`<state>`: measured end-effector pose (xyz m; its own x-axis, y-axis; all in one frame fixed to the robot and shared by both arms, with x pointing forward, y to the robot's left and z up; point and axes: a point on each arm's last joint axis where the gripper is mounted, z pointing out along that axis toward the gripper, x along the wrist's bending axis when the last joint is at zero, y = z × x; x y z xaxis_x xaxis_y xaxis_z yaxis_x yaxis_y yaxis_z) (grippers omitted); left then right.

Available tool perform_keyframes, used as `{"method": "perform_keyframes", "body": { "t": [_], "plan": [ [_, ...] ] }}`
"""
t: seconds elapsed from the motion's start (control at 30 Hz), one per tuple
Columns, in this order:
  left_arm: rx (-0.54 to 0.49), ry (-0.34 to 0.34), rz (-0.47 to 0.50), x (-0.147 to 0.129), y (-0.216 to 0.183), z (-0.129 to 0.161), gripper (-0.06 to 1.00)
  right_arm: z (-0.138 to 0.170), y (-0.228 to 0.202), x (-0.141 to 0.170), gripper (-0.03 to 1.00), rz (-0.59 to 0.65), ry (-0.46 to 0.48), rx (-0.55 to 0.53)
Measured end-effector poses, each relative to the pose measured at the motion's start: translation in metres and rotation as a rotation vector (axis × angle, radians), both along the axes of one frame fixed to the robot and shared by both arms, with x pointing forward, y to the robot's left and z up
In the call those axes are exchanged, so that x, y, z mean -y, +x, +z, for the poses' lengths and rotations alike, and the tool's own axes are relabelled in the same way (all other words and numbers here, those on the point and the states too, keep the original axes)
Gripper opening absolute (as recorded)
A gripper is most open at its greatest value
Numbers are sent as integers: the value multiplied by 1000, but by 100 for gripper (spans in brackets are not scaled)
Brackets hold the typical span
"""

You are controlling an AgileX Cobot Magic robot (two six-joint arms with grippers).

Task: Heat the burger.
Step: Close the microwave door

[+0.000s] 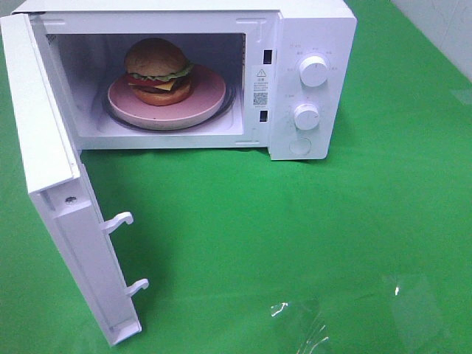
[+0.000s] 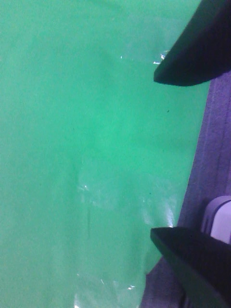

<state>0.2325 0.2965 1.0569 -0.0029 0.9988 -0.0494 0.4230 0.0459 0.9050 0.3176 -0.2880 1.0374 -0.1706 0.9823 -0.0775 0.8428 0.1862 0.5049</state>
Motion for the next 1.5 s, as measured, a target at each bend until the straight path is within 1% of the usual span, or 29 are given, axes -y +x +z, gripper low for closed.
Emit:
{"method": "perform_keyframes", "body": {
  "t": [0.03, 0.07, 0.1, 0.13, 0.17, 0.2, 0.23, 0.27, 0.3, 0.33, 0.37, 0.43, 0.47, 0.5, 0.53, 0.57, 1.5],
  "plan": [
    [0, 0, 0, 0, 0, 0, 91, 4, -12, 5, 76, -45, 26, 64],
    [0, 0, 0, 0, 0, 0, 91, 4, -12, 5, 76, -45, 26, 64],
    [0, 0, 0, 0, 0, 0, 91, 8, -22, 8, 76, -79, 57, 130],
    [0, 0, 0, 0, 0, 0, 91, 8, -22, 8, 76, -79, 57, 130],
    [0, 0, 0, 0, 0, 0, 91, 9, -27, 9, 76, -91, 70, 160],
    [0, 0, 0, 0, 0, 0, 91, 12, -39, 11, 76, -113, 95, 231],
    [0, 0, 0, 0, 0, 0, 91, 12, -39, 11, 76, -113, 95, 231],
    [0, 0, 0, 0, 0, 0, 91, 13, -51, 12, 76, -129, 112, 304],
    [0, 0, 0, 0, 0, 0, 91, 13, -51, 12, 76, -129, 112, 304],
    [0, 0, 0, 0, 0, 0, 91, 15, -60, 13, 76, -138, 123, 366],
    [0, 0, 0, 0, 0, 0, 91, 15, -60, 13, 76, -138, 123, 366],
    [0, 0, 0, 0, 0, 0, 91, 15, -74, 14, 76, -144, 129, 449],
    [0, 0, 0, 0, 0, 0, 91, 15, -74, 14, 76, -144, 129, 449],
    [0, 0, 0, 0, 0, 0, 91, 15, -81, 14, 76, -146, 129, 491],
    [0, 0, 0, 0, 0, 0, 91, 15, -81, 14, 76, -146, 129, 491],
    [0, 0, 0, 0, 0, 0, 91, 15, -86, 13, 76, -148, 132, 523],
    [0, 0, 0, 0, 0, 0, 91, 15, -87, 13, 76, -149, 128, 533]
  ]
}}
